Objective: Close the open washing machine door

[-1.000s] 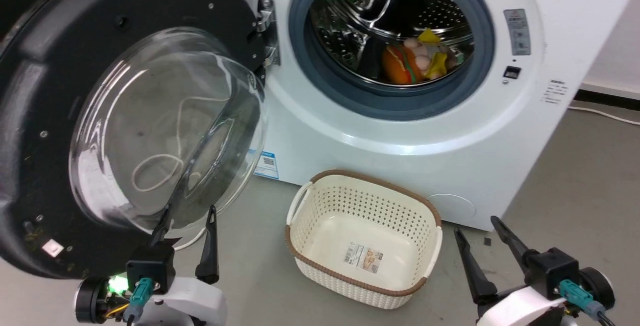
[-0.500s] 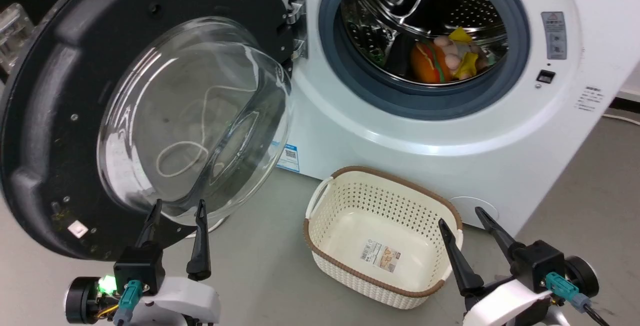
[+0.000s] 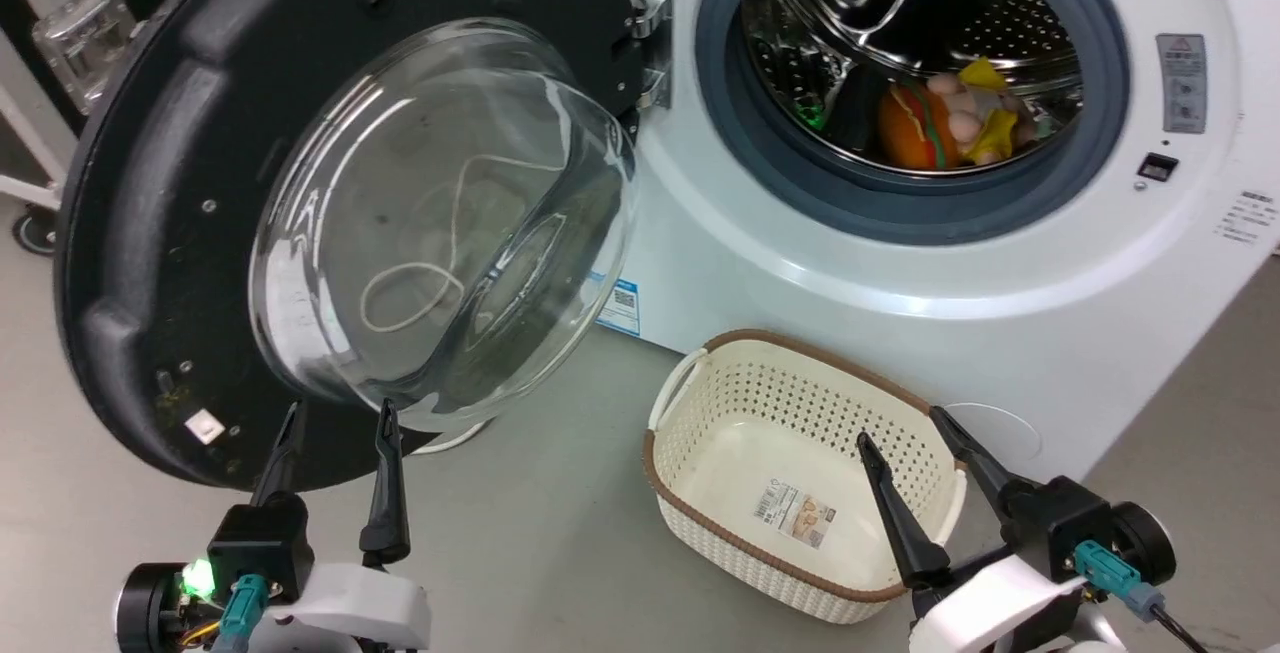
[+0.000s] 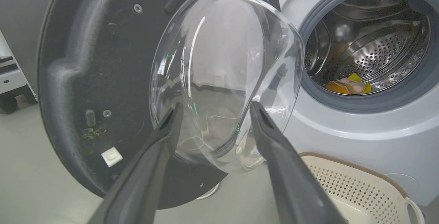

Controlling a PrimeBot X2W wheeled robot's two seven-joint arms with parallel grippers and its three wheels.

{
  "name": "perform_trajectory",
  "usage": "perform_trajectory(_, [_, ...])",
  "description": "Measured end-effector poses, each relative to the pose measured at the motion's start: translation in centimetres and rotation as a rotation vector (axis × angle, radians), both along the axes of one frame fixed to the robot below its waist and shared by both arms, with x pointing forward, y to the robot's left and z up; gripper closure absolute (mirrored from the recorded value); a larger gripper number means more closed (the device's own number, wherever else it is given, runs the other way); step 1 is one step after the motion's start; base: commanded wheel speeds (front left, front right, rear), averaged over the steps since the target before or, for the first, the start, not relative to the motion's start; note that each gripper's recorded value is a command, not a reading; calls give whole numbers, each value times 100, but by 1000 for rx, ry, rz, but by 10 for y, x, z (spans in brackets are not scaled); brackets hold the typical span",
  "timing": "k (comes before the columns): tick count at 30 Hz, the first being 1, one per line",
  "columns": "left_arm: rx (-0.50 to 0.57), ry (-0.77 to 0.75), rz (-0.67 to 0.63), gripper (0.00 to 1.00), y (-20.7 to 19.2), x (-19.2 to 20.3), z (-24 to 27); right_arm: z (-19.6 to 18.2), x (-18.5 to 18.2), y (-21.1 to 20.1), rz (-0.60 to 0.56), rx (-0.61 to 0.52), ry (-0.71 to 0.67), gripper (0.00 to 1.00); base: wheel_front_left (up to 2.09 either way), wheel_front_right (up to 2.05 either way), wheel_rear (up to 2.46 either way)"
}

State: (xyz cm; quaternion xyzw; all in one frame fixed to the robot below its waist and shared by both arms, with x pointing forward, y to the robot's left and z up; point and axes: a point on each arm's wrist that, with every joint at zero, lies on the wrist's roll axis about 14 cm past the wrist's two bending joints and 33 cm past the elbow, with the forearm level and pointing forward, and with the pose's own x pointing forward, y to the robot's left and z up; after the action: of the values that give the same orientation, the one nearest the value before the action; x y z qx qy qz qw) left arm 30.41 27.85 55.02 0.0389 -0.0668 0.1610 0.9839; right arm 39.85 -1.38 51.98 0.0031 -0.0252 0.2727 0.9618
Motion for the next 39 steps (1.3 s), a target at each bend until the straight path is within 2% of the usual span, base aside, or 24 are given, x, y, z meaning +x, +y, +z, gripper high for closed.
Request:
perform_trajectory(2, [1, -3, 10, 0, 3, -2, 1, 1, 0, 5, 13, 4, -6, 0, 0, 0, 0])
perform_trajectory(4, [-1, -5, 18, 55, 5, -5, 1, 1, 0, 9, 26, 6, -7, 0, 0, 0, 0])
perform_trajectory(5, [-7, -12, 21, 100, 6, -6, 1, 1, 0, 11, 32, 8, -9, 0, 0, 0, 0])
perform_trajectory(13, [1, -66, 35, 100, 17, -17, 16, -2, 0, 23, 65, 27, 3, 0, 0, 0, 0])
perform_trajectory(18, [17, -160, 59, 100, 35, -26, 46, -3, 3, 28, 75, 34, 1, 0, 0, 0, 0])
perform_trajectory(19, [48, -226, 68, 100, 50, -27, 70, -5, 6, 30, 81, 43, 3, 0, 0, 0, 0])
perform_trajectory(24, [48, -294, 113, 100, 88, -27, 96, -11, 10, 35, 92, 54, 15, 0, 0, 0, 0])
perform_trajectory(32, [-235, -238, 252, 100, 183, -16, 92, -29, 15, 37, 96, 63, 55, 0, 0, 0, 0])
perform_trajectory(35, [-416, -212, 266, 100, 202, -7, 78, -32, 19, 36, 93, 68, 58, 0, 0, 0, 0])
perform_trajectory(39, [-718, -168, 251, 100, 210, 8, 50, -37, 22, 36, 93, 71, 65, 0, 0, 0, 0])
